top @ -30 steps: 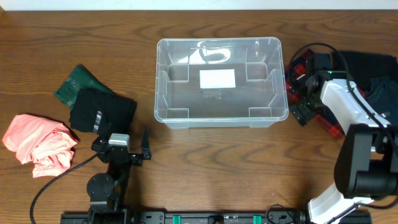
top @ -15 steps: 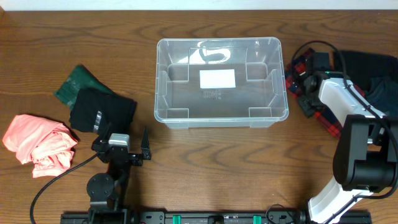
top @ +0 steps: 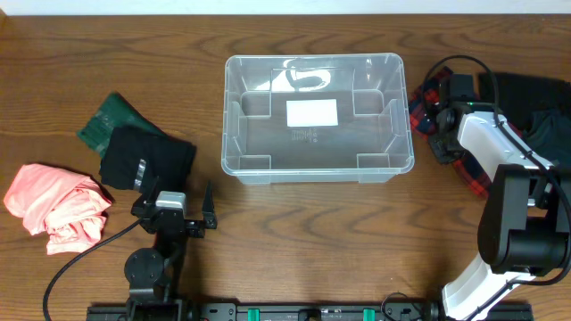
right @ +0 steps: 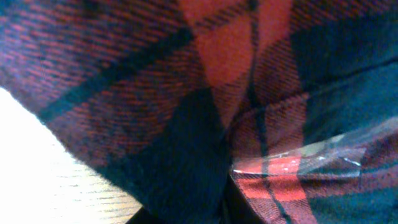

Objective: Pack container
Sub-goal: 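Carry the plaid shirt left and drop it into the bin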

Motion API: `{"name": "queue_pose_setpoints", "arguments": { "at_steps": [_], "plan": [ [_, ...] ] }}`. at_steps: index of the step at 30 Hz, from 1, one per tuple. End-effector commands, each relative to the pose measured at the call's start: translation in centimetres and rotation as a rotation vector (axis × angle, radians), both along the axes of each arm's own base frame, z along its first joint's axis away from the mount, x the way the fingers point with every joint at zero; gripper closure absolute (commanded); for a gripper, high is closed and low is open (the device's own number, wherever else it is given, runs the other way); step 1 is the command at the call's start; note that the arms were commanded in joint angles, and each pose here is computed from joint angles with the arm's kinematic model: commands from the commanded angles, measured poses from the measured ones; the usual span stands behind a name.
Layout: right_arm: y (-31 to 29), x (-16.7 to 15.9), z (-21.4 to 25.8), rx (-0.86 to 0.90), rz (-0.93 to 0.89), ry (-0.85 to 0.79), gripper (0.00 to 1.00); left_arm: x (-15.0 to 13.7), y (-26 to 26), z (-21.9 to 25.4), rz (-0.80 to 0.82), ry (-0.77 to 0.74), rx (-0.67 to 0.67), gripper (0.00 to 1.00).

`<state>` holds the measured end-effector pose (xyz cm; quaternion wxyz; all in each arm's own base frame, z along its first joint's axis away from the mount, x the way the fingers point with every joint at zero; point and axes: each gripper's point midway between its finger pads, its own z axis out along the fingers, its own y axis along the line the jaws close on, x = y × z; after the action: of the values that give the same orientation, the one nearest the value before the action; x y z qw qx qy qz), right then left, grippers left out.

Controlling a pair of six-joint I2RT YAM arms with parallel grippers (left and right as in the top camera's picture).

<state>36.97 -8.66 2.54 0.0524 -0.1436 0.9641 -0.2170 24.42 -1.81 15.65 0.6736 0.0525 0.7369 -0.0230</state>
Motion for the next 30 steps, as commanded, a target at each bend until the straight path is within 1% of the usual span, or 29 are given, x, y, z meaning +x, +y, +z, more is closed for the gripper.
{"name": "queue_pose_setpoints", "arguments": {
  "at_steps": [1,4,6,11,15,19,22,24,27,30],
  "plan": [
    [-0.3,0.9,1.8,0.012,-0.062,-0.089,0.99,-0.1,-0.2,-1.5,-0.011,0.043,0.019,0.02],
    [-0.1,1.8,5.1,0.012,-0.056,-0.179,0.99,-0.1,-0.2,-1.5,-0.011,0.042,0.020,0.02],
    [0.2,2.3,8.1,0.010,-0.041,-0.261,0.99,-0.1,-0.1,-1.5,-0.010,0.042,0.020,0.02],
    [2.3,3.1,16.2,-0.008,0.069,-0.450,0.99,-0.1,-0.2,-1.5,-0.011,0.042,0.020,0.02],
    [6.2,2.8,22.3,-0.007,0.208,-0.604,0.98,-0.1,-0.2,-1.6,-0.011,0.044,0.020,0.02],
    [11.7,2.4,26.0,0.028,0.363,-0.718,0.99,-0.1,-0.2,-1.6,-0.011,0.044,0.020,0.02],
    [16.8,1.9,26.7,0.088,0.510,-0.743,0.99,-0.1,-0.2,-1.6,-0.011,0.045,0.020,0.02],
    [20.2,1.4,26.1,0.149,0.597,-0.729,0.99,-0.1,-0.2,-1.6,-0.011,0.044,0.020,0.02],
    [24.8,0.9,24.1,0.237,0.702,-0.673,0.99,-0.1,-0.2,-1.6,-0.011,0.045,0.020,0.02],
    [27.1,1.0,20.9,0.258,0.720,-0.594,0.99,-0.1,-0.2,-1.6,-0.011,0.045,0.020,0.02]
  ]
}}
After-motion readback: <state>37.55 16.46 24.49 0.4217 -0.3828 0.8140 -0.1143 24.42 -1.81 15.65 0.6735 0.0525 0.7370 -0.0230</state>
